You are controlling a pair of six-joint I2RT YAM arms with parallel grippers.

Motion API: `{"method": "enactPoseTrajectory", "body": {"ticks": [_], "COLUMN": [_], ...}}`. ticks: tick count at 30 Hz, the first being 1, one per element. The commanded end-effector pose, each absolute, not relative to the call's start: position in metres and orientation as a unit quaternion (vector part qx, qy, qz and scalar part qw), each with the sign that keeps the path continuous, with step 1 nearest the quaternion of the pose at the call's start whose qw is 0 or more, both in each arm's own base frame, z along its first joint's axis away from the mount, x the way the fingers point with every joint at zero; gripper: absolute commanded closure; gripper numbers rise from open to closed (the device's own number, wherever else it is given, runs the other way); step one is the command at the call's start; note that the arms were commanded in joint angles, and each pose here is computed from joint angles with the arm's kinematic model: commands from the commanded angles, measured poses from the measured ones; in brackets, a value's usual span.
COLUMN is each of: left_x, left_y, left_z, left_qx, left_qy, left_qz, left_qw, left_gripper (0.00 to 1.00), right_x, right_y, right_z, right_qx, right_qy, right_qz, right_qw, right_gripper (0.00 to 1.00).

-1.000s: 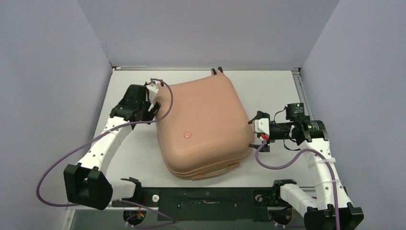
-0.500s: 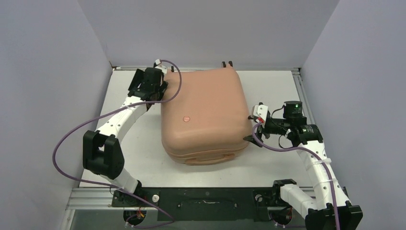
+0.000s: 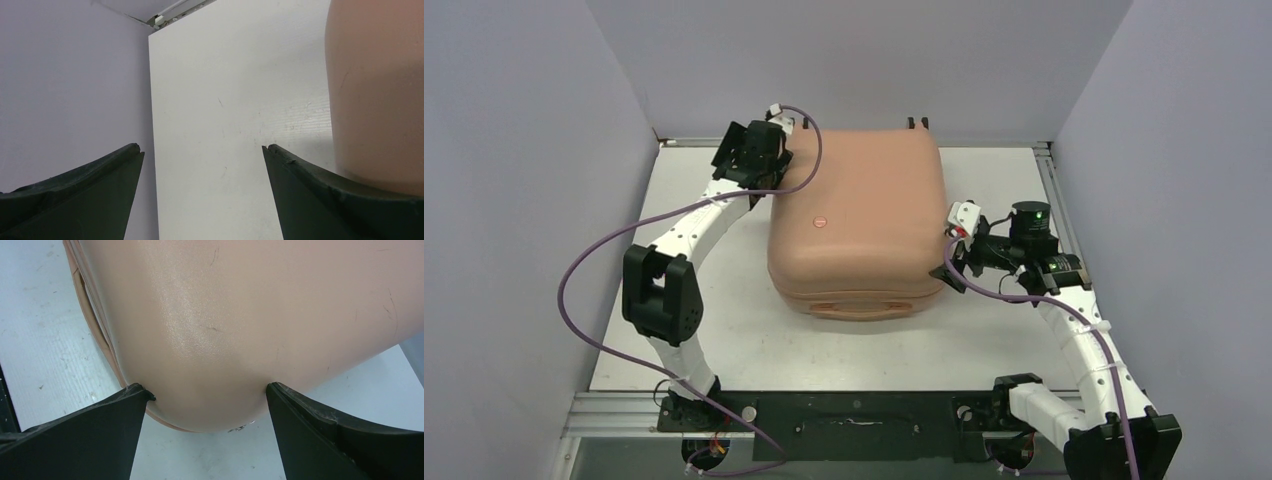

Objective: Pack the luggage
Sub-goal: Reset both arms

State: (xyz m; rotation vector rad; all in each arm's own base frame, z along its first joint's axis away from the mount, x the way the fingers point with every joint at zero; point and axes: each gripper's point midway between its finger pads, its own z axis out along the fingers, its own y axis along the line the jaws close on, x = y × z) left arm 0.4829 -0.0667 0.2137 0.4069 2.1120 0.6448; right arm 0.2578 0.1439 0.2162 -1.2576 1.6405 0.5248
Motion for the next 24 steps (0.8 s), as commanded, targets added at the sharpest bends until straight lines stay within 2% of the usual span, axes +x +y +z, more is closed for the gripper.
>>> {"method": "enactPoseTrajectory", "body": {"ticks": [1, 6, 13, 17, 19, 24], "left_x": [0.444, 0.411, 0.317, 0.253, 0.216, 0.174], "left_y": [-0.172, -0.163, -0.137, -0.126, -0.133, -0.13], "left_z": [0.146, 0.193, 0.266, 0.288, 0.291, 0.297], "left_qx": [0.295, 0.317, 0.35, 0.374, 0.413, 0.409], "left_qy": [0.876, 0.857, 0.81, 0.758, 0.741, 0.726], "left_qz": [0.105, 0.046, -0.139, -0.172, -0.211, -0.223], "left_qw": [0.368, 0.403, 0.449, 0.506, 0.486, 0.505], "left_gripper": [0.04, 0.04, 0.04, 0.04, 0.04, 0.04], "right_x": [0.314, 0.302, 0.258, 0.211, 0.19, 0.158], "right_y": [0.138, 0.127, 0.121, 0.13, 0.135, 0.138], "right_z": [0.246, 0.285, 0.322, 0.326, 0.324, 0.316], "right_qx": [-0.508, -0.493, -0.453, -0.477, -0.491, -0.52], "right_qy": [0.648, 0.665, 0.689, 0.677, 0.665, 0.639], "right_qz": [0.121, 0.106, 0.128, 0.178, 0.202, 0.219], "right_qw": [0.555, 0.552, 0.551, 0.532, 0.525, 0.523], "right_gripper": [0.1, 0.1, 0.1, 0.1, 0.1, 0.1]}}
